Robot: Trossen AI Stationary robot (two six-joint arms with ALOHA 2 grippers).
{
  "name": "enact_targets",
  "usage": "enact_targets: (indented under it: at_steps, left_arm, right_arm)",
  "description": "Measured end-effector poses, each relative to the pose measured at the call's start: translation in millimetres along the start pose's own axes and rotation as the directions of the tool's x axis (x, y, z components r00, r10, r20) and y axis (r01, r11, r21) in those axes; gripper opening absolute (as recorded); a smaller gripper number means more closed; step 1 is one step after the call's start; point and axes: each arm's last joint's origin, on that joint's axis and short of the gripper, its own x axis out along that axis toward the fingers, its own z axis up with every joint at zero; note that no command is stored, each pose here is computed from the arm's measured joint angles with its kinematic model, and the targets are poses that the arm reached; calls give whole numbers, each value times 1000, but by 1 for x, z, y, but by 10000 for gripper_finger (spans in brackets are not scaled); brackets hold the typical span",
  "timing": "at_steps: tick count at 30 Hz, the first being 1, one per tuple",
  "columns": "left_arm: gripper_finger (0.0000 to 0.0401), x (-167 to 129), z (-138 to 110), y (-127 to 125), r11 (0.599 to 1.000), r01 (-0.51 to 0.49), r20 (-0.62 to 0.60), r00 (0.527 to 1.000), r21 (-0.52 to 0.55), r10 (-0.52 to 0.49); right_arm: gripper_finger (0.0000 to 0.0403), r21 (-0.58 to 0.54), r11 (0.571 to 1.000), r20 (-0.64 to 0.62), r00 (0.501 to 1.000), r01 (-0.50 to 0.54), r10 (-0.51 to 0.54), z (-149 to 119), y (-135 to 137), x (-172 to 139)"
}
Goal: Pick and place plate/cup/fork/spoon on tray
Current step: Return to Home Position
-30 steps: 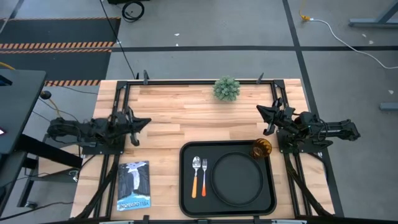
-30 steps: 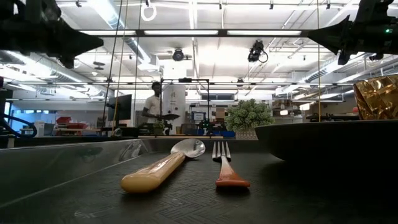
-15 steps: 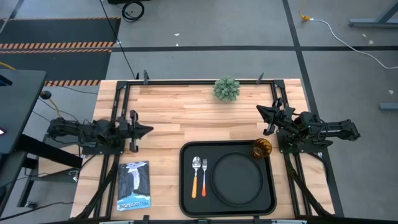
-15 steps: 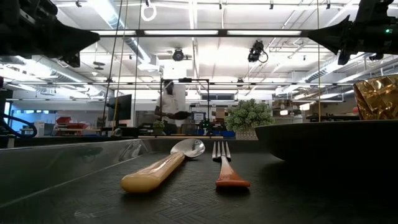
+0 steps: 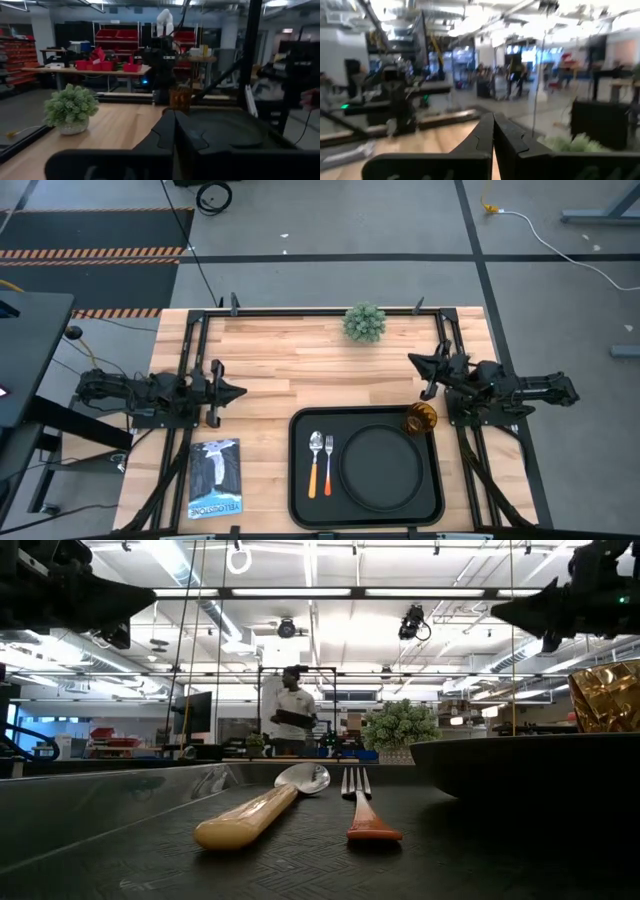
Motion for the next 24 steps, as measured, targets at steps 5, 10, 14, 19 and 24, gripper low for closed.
enact_targets:
  at_steps: [5,10,14,19,24]
  left_arm:
    - [11,0,-5,0,998,3,-46,999,70,1]
    - [35,0,-5,0,997,3,-47,999,74,1]
    - [41,0,-5,0,997,3,-47,999,73,1]
    - [37,0,-5,0,997,3,-47,999,73,1]
    - [35,0,-5,0,997,3,-47,999,73,1]
  right_arm:
    - [14,49,998,-90,995,-30,34,-9,1,0]
    - [14,47,998,-87,996,-32,36,-9,1,0]
    - [14,48,998,-83,996,-32,35,-9,1,0]
    - [14,47,998,-82,996,-32,36,-9,1,0]
    - [14,47,998,-82,996,-32,36,-9,1,0]
